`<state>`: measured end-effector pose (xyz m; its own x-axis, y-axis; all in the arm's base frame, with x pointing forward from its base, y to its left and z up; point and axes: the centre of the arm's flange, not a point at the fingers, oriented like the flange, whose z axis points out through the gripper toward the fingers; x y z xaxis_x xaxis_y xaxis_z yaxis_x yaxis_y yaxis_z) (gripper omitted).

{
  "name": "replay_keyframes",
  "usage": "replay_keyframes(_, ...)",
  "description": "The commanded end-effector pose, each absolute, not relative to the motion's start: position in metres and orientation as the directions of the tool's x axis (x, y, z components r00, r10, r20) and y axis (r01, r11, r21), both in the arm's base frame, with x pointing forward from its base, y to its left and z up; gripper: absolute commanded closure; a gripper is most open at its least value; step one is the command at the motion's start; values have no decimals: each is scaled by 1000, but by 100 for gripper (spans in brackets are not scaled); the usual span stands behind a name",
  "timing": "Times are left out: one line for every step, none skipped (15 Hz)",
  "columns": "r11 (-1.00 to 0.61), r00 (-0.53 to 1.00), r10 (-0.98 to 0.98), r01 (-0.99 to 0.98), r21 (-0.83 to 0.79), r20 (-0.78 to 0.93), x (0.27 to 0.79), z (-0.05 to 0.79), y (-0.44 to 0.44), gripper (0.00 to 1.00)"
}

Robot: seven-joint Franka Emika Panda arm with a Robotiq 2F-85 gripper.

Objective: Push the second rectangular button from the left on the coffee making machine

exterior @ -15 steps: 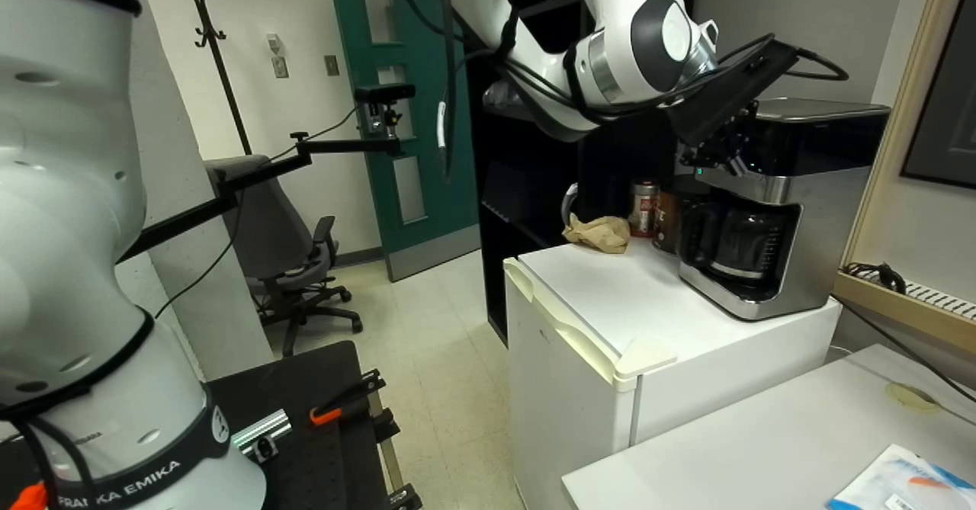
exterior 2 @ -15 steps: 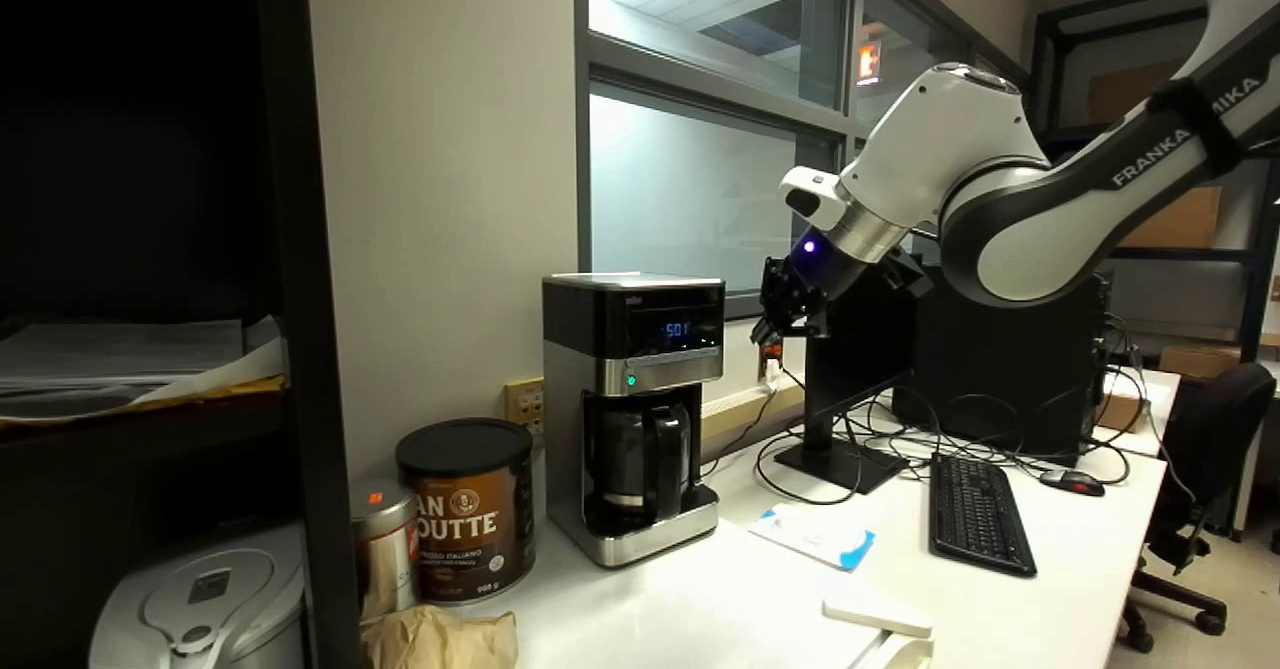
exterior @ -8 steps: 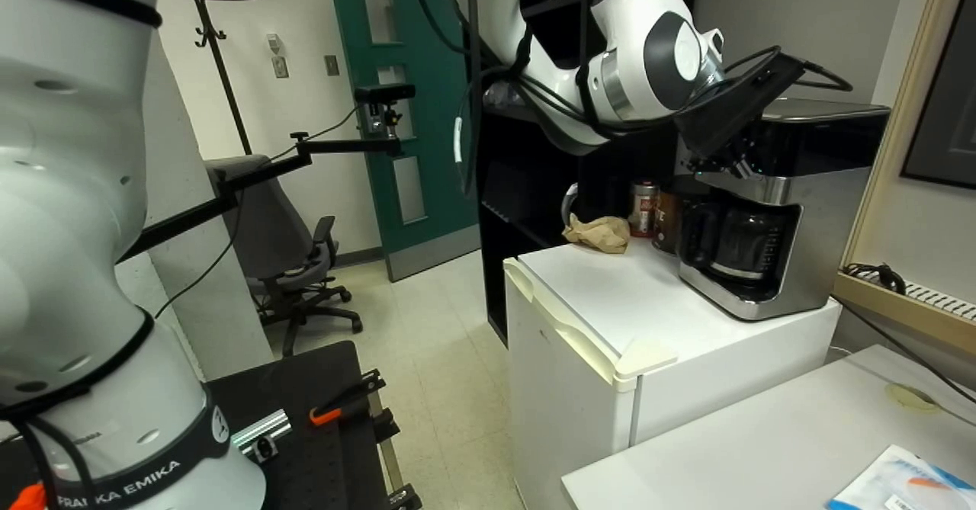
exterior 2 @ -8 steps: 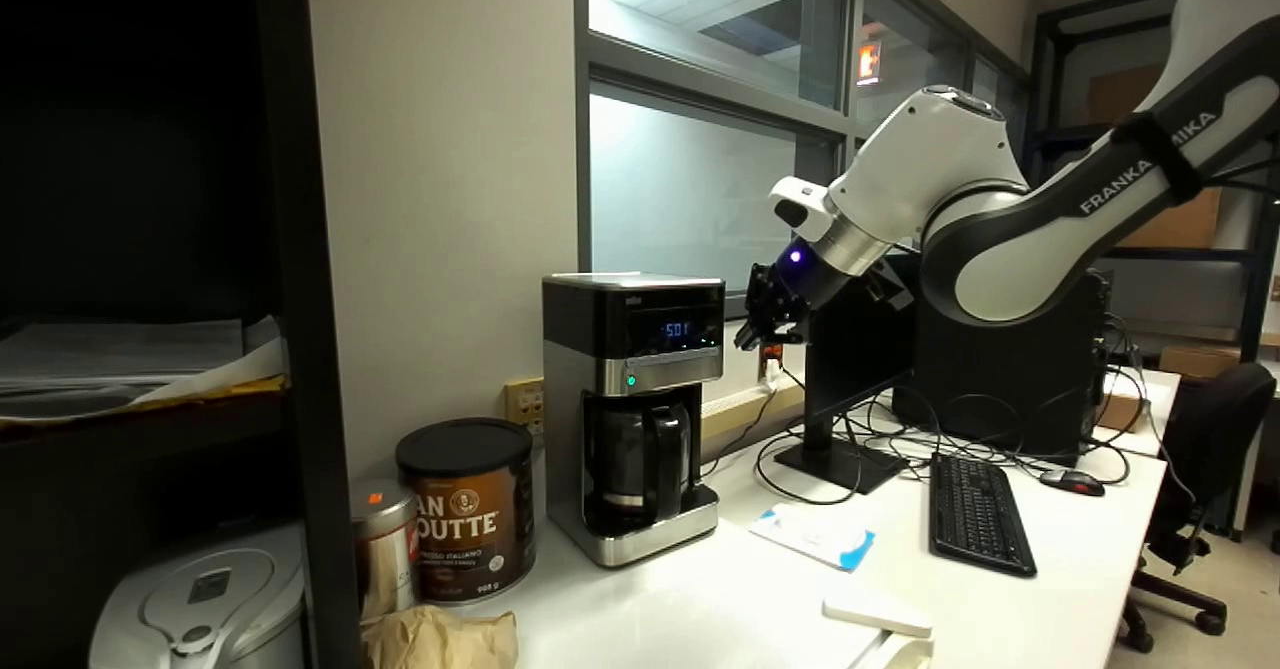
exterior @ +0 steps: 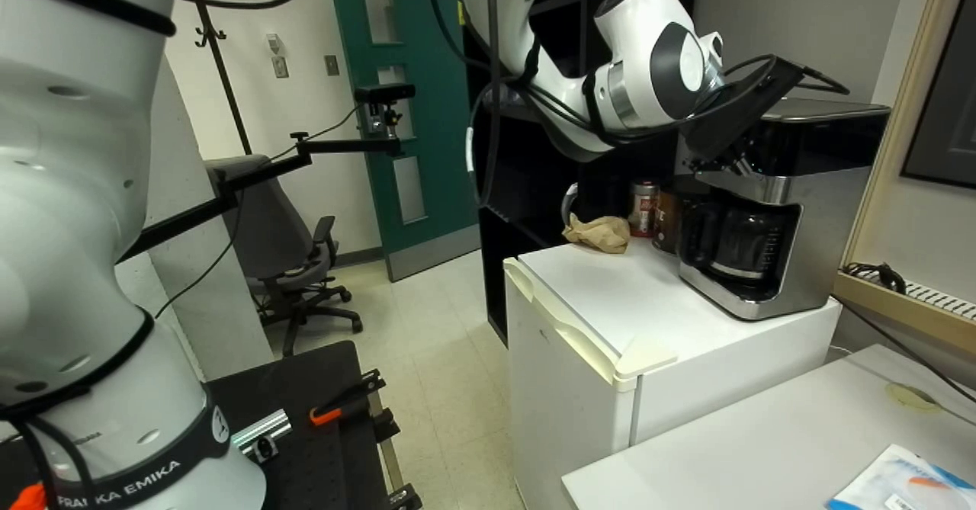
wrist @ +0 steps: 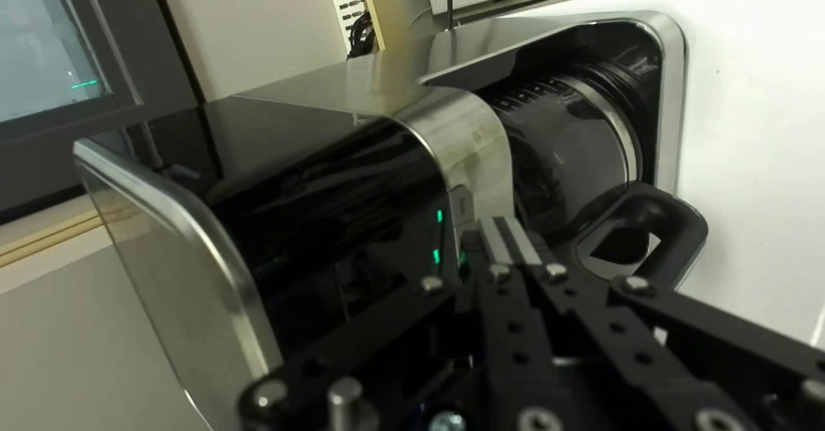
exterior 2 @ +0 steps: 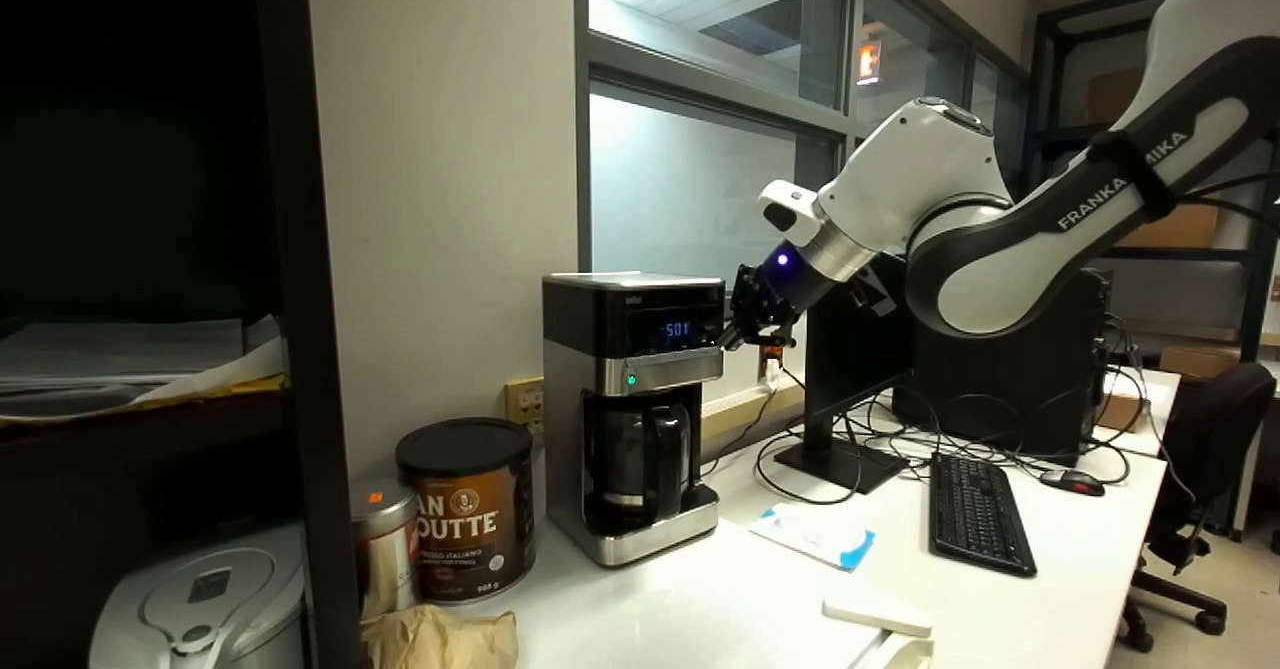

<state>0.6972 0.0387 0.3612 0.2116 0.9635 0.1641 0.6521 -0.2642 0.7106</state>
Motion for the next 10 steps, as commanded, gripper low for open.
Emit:
replay_keyframes(-251,180,968,632,733,176,710,359,46,100)
replay_keyframes(-251,179,968,632,733,177,711,358,47,100)
replay_keyframes(-251,178,968,633,732,178,712,357,48,100)
replay_keyframes(-251,177,968,634,732,179,713,356,49,100)
replay_keyframes(-252,176,968,634,731,181,715,355,50,100)
replay_keyframes(-253,175,967,635,730,183,716,354,51,100)
replay_keyframes(-254,175,967,635,730,184,718,353,52,100)
replay_keyframes(-255,174,967,634,730,186,720,353,53,100)
replay_keyframes(-256,173,967,634,730,188,721,352,54,100)
replay_keyframes(-256,173,967,633,731,189,723,351,55,100)
